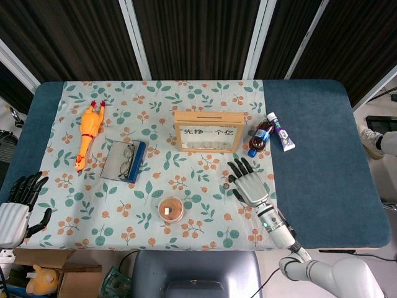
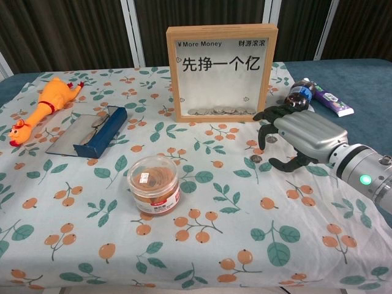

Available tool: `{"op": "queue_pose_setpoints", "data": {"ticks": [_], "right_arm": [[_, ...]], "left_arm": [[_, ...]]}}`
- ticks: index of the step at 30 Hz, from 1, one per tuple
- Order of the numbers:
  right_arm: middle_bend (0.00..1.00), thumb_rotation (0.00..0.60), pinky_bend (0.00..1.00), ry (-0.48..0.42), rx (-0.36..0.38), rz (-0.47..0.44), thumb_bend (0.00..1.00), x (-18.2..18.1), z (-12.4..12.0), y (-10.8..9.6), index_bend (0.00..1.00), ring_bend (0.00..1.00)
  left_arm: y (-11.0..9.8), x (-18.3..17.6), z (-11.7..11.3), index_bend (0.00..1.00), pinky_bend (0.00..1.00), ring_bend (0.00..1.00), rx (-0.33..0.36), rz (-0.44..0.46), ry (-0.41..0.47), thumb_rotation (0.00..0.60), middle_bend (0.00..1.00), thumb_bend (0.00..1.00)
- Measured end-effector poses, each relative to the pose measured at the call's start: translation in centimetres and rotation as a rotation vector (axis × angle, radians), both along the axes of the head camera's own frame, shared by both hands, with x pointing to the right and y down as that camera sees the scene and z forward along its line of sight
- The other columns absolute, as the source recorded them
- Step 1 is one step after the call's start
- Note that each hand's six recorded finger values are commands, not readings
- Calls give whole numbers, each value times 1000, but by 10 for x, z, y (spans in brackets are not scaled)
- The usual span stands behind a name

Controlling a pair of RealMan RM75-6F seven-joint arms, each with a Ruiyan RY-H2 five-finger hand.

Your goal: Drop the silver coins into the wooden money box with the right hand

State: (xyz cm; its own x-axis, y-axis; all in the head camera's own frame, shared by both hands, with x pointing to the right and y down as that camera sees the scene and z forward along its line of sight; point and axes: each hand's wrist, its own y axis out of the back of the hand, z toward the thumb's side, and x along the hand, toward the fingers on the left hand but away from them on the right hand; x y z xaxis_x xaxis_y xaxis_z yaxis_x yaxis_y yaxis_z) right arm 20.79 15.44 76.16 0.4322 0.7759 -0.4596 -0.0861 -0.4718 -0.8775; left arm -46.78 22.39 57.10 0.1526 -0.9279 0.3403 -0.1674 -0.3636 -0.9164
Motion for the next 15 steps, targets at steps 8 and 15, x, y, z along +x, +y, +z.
{"op": "queue_pose_setpoints", "data": {"ticks": [8, 15], "right_arm": [[220, 600, 107, 6, -1, -28, 524, -7, 1, 1, 557, 11], [221, 600, 107, 34, -18, -39, 529, -13, 8, 2, 564, 11]], "left_arm": [[0, 0, -1, 0, 0, 0, 1, -2, 1, 600, 0, 455], [0, -2, -2, 0, 0, 0, -2, -9, 1, 600, 0, 455]]}}
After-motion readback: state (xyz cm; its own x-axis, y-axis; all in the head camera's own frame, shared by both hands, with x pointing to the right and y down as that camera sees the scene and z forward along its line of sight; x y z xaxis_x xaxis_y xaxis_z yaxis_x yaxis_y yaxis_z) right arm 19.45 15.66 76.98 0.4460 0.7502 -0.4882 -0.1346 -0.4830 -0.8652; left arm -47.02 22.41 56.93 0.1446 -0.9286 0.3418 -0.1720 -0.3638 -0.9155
